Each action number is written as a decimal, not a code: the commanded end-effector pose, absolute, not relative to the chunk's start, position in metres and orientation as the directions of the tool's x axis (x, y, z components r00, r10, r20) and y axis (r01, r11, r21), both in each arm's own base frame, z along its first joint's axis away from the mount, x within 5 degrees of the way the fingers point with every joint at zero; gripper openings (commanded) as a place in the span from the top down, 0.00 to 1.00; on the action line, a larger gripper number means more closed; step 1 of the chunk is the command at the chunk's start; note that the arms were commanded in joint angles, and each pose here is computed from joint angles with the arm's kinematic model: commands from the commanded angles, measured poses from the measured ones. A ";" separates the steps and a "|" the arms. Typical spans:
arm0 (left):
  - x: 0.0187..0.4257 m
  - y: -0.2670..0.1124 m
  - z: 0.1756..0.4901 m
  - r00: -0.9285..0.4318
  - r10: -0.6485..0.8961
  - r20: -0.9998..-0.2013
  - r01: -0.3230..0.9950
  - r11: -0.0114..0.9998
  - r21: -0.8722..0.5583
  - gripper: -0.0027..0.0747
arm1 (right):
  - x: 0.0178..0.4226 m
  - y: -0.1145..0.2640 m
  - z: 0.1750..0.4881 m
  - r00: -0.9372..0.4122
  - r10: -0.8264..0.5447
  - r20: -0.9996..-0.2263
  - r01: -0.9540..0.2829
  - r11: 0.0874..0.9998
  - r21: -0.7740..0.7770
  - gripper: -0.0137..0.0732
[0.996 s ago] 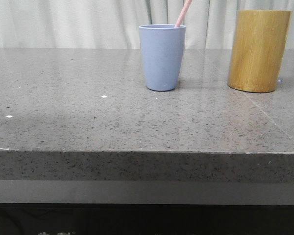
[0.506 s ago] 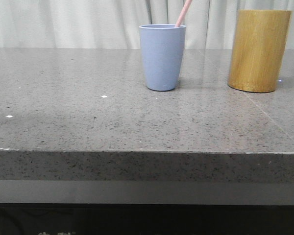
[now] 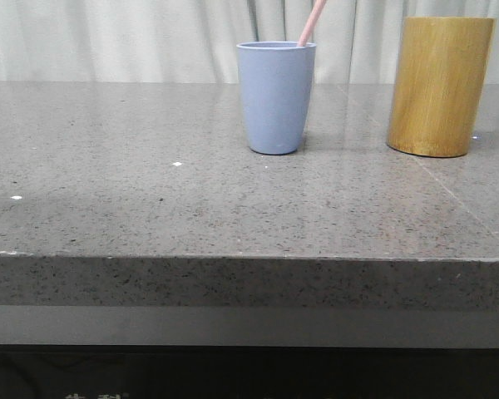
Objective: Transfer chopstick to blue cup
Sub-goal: 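Open the right gripper to release the chopstick and withdraw it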
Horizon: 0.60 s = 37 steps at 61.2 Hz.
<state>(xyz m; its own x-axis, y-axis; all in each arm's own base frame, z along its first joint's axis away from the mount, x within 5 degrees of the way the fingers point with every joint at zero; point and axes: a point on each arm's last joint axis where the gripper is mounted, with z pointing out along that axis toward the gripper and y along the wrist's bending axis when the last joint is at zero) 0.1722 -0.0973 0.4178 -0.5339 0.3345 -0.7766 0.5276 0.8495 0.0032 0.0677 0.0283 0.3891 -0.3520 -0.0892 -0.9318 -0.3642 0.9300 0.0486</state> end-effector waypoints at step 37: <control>0.062 -0.005 0.259 0.144 -0.009 -0.989 0.075 0.997 0.002 0.99 | 0.069 0.028 0.402 -0.265 -0.063 -0.962 -0.359 0.933 0.038 0.92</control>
